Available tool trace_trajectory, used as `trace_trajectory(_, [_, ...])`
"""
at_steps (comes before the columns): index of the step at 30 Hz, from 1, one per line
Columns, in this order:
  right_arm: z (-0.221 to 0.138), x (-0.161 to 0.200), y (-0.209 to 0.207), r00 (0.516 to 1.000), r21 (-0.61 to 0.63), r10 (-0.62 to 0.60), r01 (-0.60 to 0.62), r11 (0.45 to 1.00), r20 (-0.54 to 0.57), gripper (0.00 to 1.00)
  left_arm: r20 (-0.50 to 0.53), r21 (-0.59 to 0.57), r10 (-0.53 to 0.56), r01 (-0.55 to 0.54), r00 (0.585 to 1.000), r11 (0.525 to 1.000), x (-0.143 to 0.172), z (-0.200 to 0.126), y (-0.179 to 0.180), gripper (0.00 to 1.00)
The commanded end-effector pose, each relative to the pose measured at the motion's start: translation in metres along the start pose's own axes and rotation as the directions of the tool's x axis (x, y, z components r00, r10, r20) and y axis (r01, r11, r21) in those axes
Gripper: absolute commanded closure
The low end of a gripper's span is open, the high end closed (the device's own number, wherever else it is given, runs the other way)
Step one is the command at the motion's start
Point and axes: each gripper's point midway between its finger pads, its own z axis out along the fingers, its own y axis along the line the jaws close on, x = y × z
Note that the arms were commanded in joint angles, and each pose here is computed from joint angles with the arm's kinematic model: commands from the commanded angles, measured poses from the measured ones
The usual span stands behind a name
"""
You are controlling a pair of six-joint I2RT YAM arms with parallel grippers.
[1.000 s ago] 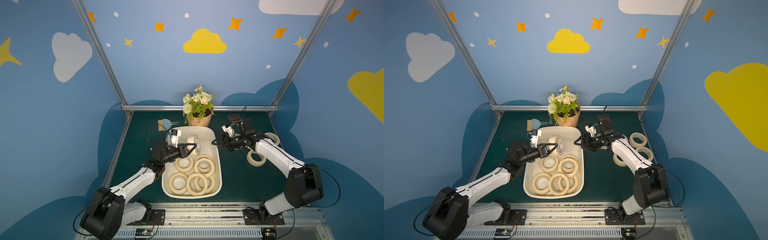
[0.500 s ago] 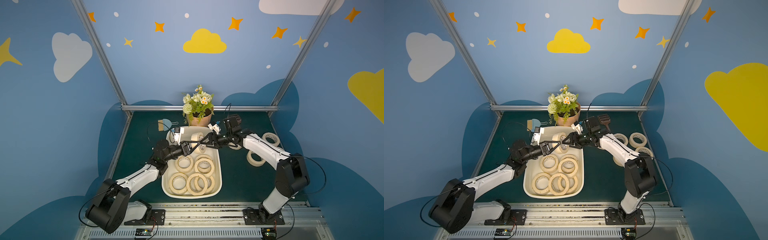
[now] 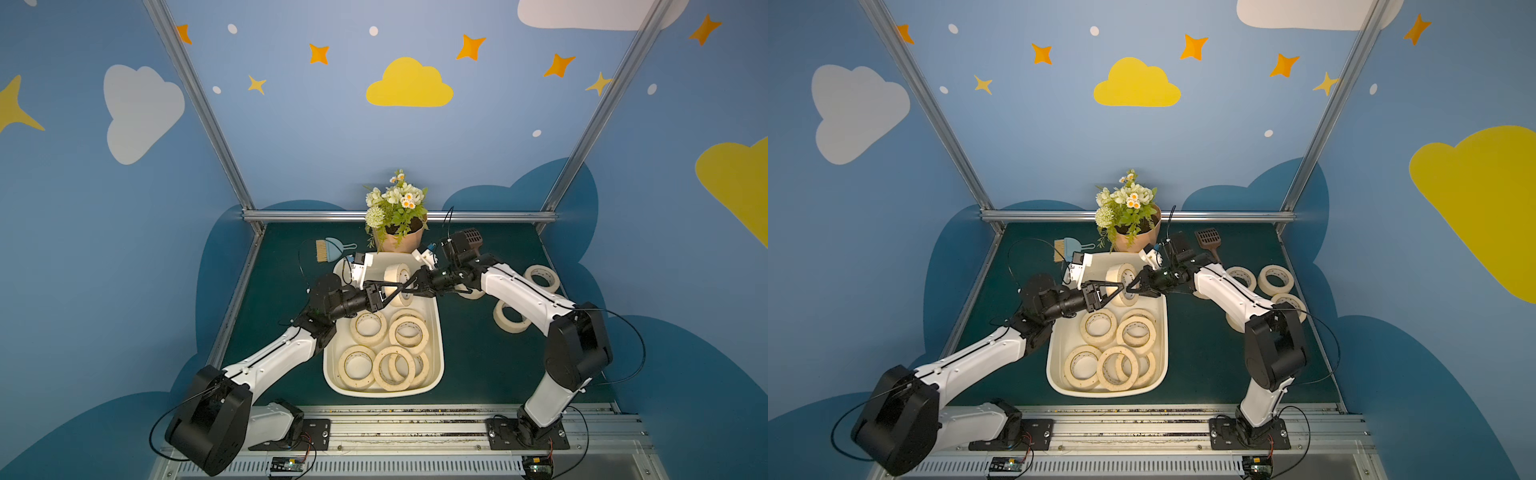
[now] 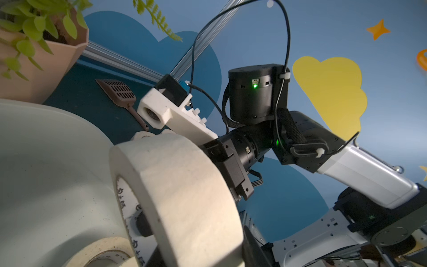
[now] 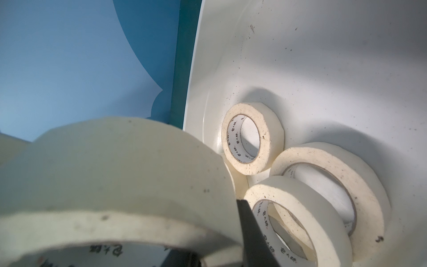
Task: Take out the art tape in the storage box
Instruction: Pick up the art tape from the storage box.
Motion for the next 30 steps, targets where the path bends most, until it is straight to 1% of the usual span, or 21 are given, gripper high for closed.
trace_trajectory(1, [-0.027, 0.0, -0.013, 0.999, 0.164, -0.04, 0.033, 0.986, 0.035, 1.0, -0.05, -0.07, 0.171, -0.175, 0.984, 0.982, -0.002, -0.014, -0.012, 0.26])
trace_trajectory(4, [-0.051, -0.002, -0.019, 0.996, 0.222, -0.051, 0.034, 0.974, 0.069, 1.0, -0.075, -0.153, 0.219, -0.228, 0.973, 0.962, 0.0, -0.029, -0.008, 0.04])
trace_trajectory(5, [-0.06, -0.002, -0.021, 0.995, 0.235, -0.048, 0.027, 0.972, 0.085, 1.0, -0.081, -0.172, 0.233, -0.244, 0.969, 0.954, 0.001, -0.034, -0.007, 0.0])
trace_trajectory(7, [-0.082, -0.002, -0.029, 0.992, 0.257, -0.034, 0.0, 0.966, 0.124, 1.0, -0.106, -0.214, 0.256, -0.274, 0.961, 0.938, 0.006, -0.044, -0.004, 0.0])
trace_trajectory(9, [-0.104, 0.001, -0.042, 0.987, 0.297, -0.012, -0.037, 0.954, 0.162, 1.0, -0.156, -0.267, 0.253, -0.287, 0.955, 0.92, 0.014, -0.053, 0.005, 0.0])
trace_trajectory(11, [-0.124, 0.01, -0.061, 0.983, 0.381, -0.005, -0.067, 0.922, 0.184, 1.0, -0.244, -0.366, 0.24, -0.318, 0.94, 0.874, 0.024, -0.061, 0.023, 0.0])
trace_trajectory(12, [-0.133, 0.016, -0.074, 0.982, 0.435, -0.007, -0.077, 0.897, 0.187, 1.0, -0.309, -0.436, 0.234, -0.356, 0.922, 0.827, 0.03, -0.065, 0.036, 0.0])
trace_trajectory(13, [-0.139, 0.024, -0.088, 0.983, 0.493, -0.014, -0.079, 0.866, 0.182, 1.0, -0.379, -0.481, 0.232, -0.405, 0.896, 0.778, 0.038, -0.067, 0.046, 0.0])
trace_trajectory(14, [-0.145, 0.031, -0.099, 0.984, 0.544, -0.022, -0.078, 0.835, 0.175, 1.0, -0.428, -0.507, 0.225, -0.438, 0.875, 0.742, 0.045, -0.068, 0.054, 0.0])
trace_trajectory(15, [-0.148, 0.04, -0.112, 0.987, 0.594, -0.024, -0.076, 0.801, 0.158, 1.0, -0.47, -0.522, 0.208, -0.46, 0.858, 0.719, 0.052, -0.067, 0.061, 0.0])
trace_trajectory(16, [-0.149, 0.047, -0.12, 0.99, 0.625, -0.022, -0.07, 0.778, 0.138, 1.0, -0.49, -0.524, 0.191, -0.462, 0.851, 0.715, 0.058, -0.064, 0.065, 0.0])
trace_trajectory(17, [-0.15, 0.057, -0.13, 0.994, 0.653, -0.009, -0.068, 0.754, 0.113, 1.0, -0.506, -0.516, 0.175, -0.459, 0.845, 0.723, 0.065, -0.06, 0.066, 0.0])
trace_trajectory(21, [-0.137, 0.09, -0.158, 0.992, 0.711, 0.125, -0.101, 0.696, 0.019, 1.0, -0.539, -0.486, 0.138, -0.441, 0.831, 0.754, 0.086, -0.046, 0.066, 0.01])
trace_trajectory(23, [-0.128, 0.097, -0.169, 0.989, 0.738, 0.147, -0.082, 0.669, -0.023, 1.0, -0.542, -0.48, 0.127, -0.431, 0.831, 0.764, 0.092, -0.043, 0.064, 0.02])
trace_trajectory(24, [-0.122, 0.097, -0.173, 0.987, 0.741, 0.156, -0.074, 0.667, -0.042, 1.0, -0.547, -0.481, 0.12, -0.428, 0.829, 0.765, 0.095, -0.041, 0.064, 0.03])
trace_trajectory(27, [-0.106, 0.091, -0.185, 0.983, 0.732, 0.17, -0.067, 0.678, -0.067, 1.0, -0.575, -0.498, 0.104, -0.448, 0.812, 0.742, 0.103, -0.043, 0.068, 0.03])
trace_trajectory(30, [-0.095, 0.084, -0.199, 0.979, 0.743, 0.183, -0.056, 0.667, -0.09, 1.0, -0.596, -0.495, 0.088, -0.451, 0.798, 0.743, 0.114, -0.042, 0.068, 0.04])
